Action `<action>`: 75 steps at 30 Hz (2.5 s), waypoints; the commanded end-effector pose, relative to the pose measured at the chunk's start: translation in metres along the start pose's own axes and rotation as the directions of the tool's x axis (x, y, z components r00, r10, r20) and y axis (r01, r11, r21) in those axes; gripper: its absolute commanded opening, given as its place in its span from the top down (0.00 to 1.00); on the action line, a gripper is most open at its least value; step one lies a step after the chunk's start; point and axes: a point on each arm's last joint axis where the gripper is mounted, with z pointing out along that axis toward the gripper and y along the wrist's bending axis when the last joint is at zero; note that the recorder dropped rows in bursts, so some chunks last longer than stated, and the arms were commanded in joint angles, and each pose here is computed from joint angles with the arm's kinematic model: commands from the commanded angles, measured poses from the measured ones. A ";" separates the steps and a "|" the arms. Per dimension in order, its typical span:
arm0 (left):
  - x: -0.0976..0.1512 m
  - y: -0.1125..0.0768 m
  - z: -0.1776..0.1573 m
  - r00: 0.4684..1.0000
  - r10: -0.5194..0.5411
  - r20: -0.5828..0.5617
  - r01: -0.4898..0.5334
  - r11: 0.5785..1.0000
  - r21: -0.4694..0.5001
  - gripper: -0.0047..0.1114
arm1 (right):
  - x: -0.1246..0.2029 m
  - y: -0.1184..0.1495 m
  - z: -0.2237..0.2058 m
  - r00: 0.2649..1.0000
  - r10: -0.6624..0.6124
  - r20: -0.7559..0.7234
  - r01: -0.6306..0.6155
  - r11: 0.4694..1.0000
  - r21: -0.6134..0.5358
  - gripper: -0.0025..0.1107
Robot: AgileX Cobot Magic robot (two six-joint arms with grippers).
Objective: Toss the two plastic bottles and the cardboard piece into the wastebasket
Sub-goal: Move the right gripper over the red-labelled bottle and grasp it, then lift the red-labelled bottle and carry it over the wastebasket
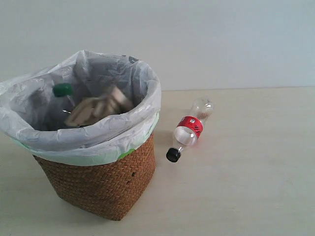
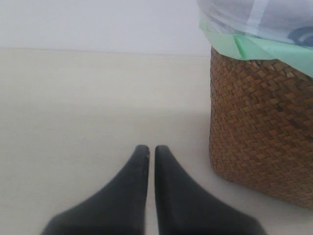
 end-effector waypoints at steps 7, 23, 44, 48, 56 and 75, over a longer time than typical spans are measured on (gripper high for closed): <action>0.001 0.000 0.000 1.000 0.007 -0.002 -0.007 1.000 -0.003 0.93 | -0.006 -0.027 -0.014 0.996 -0.083 0.034 0.066 0.934 0.350 0.25; 0.001 0.000 0.000 1.000 0.007 -0.002 -0.007 1.000 -0.003 0.93 | 0.014 -0.117 0.032 0.982 0.085 -0.166 0.061 0.699 0.713 0.25; 0.001 0.000 0.000 1.000 0.007 -0.002 -0.007 1.000 -0.003 0.93 | 0.065 -0.248 0.128 0.929 0.331 -0.164 -0.083 0.619 0.781 0.25; 0.001 0.000 0.000 1.000 0.007 -0.002 -0.007 1.000 -0.003 0.93 | 0.073 -0.259 0.141 0.916 0.376 -0.141 -0.138 0.625 0.768 0.25; 0.001 0.000 0.000 1.000 0.007 -0.002 -0.007 1.000 -0.003 0.93 | 0.085 -0.274 0.153 0.896 0.437 -0.081 -0.214 0.583 0.784 0.25; 0.001 0.000 0.000 1.000 0.007 -0.002 -0.007 1.000 -0.003 0.93 | 0.120 -0.304 0.179 0.862 0.495 -0.107 -0.208 0.537 0.817 0.97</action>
